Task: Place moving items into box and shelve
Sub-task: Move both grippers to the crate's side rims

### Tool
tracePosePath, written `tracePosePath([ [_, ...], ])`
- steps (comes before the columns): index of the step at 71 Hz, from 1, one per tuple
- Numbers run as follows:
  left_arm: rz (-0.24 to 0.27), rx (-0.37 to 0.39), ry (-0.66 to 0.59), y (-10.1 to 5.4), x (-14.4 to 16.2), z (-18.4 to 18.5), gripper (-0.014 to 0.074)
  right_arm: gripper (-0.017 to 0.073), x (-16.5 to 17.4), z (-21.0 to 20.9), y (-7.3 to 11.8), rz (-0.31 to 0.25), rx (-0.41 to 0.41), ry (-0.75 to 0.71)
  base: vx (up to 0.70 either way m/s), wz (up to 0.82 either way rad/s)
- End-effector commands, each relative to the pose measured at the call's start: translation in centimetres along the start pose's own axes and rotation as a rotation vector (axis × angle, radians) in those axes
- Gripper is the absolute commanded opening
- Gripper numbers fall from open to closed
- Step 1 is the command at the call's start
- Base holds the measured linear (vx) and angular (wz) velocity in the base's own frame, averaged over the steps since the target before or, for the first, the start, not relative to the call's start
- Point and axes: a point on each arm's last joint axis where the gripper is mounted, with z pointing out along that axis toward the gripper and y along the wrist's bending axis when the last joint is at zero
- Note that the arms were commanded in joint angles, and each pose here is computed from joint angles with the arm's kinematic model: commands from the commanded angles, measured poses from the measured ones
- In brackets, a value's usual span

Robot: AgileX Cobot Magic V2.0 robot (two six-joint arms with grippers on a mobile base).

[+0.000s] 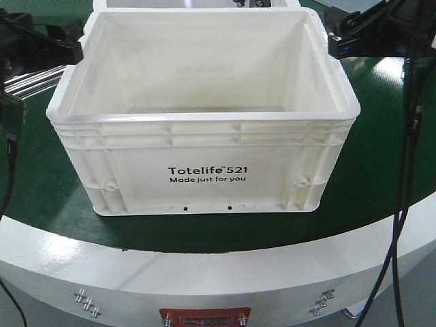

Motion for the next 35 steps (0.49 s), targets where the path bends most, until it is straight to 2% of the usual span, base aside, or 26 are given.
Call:
tracePosePath([
  [1,-0.015,0.006,-0.112,-0.1,-2.6,-1.3,0.0586,0.0575,-2.2,-1.3,-0.5,0.002,0.016,-0.12,0.0,0.0],
  [11,-0.062,-0.013,-0.037,0.0,-3.3,-1.4,0.0586,0.0575,-2.2,-1.2,-0.7,0.118,0.015,-0.065,0.0,0.0],
  [18,-0.075,-0.03,0.009,0.1,-4.5,-1.2,0.0586,0.0575,-2.9,-0.7,-1.0,0.124,0.029,0.002,0.0,0.0],
  [35,-0.087,-0.068,0.121,0.2,-7.9,0.5,0.0586,0.0575,-6.6,0.9,-1.8,0.188,0.033,0.117,0.0,0.0],
])
